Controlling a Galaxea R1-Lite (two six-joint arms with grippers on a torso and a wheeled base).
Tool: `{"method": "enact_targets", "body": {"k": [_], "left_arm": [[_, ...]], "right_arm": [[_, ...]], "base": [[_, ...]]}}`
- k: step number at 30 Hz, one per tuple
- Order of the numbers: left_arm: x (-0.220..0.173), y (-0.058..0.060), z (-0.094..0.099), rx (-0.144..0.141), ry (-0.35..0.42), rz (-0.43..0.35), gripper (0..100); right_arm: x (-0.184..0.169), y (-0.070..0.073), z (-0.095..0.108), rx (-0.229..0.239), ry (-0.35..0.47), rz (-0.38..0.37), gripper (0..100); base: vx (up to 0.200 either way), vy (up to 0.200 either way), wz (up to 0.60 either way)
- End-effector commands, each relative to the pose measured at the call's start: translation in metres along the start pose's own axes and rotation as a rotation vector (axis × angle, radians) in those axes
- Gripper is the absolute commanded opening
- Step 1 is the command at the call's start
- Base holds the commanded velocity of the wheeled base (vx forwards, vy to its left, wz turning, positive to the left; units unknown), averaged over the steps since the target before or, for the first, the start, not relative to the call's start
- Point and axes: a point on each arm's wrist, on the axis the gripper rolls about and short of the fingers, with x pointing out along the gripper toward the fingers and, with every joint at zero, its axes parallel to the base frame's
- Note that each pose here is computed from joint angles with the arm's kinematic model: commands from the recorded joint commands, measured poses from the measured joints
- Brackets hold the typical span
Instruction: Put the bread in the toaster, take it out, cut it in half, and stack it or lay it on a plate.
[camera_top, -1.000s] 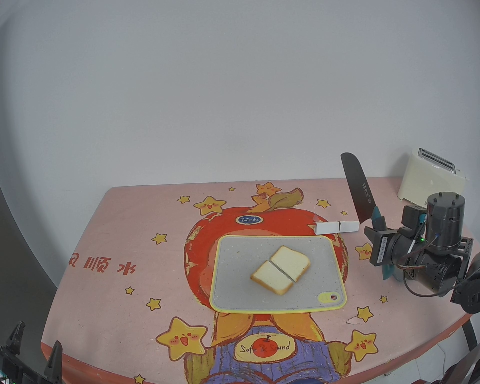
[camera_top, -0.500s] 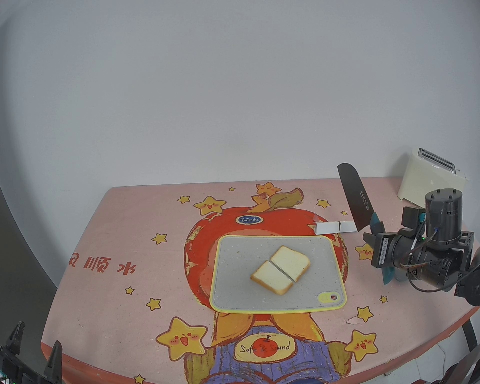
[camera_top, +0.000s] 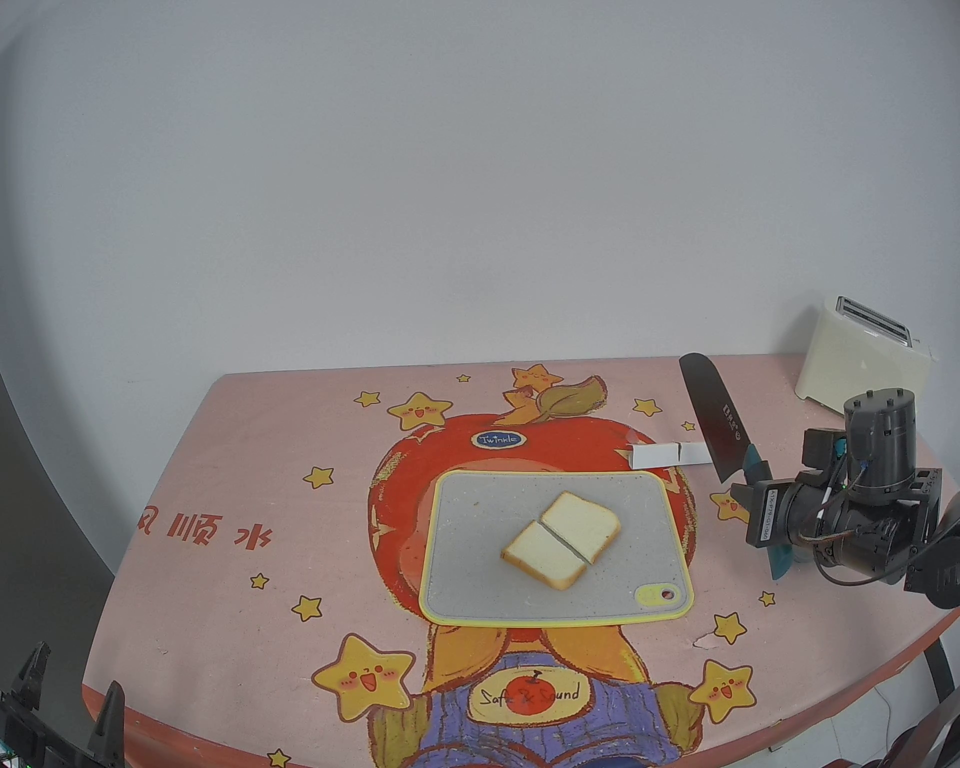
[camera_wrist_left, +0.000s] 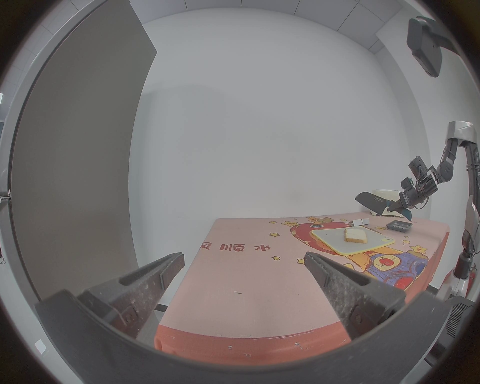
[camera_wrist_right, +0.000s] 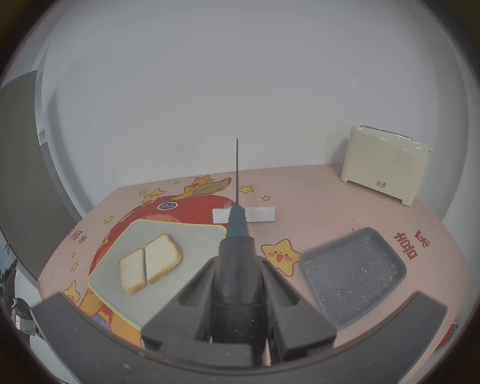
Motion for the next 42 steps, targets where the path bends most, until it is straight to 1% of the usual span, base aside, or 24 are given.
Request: {"method": "enact_targets", "body": {"k": [1,16,21,42], "left_arm": [[0.001,0.0,-0.005,-0.001,0.008,0.001,100],[0.001,0.0,-0.005,-0.001,0.008,0.001,100],[0.001,0.0,-0.005,-0.001,0.006,0.001,100],[0.001,0.0,-0.005,0.001,0.006,0.001,100]], "right_arm": [[0.006,0.0,-0.005,-0.007,0.026,-0.008,0],[0.014,0.001,-0.012,-0.018,0.064,-0.015,0],[0.021,0.002,-0.017,-0.021,0.086,-0.023,0],[0.024,0.002,-0.023,-0.037,0.11,-0.028,0]], "base": [[0.0,0.0,0.0],[0.0,0.0,0.0],[0.0,0.0,0.0],[0.0,0.0,0.0]]}}
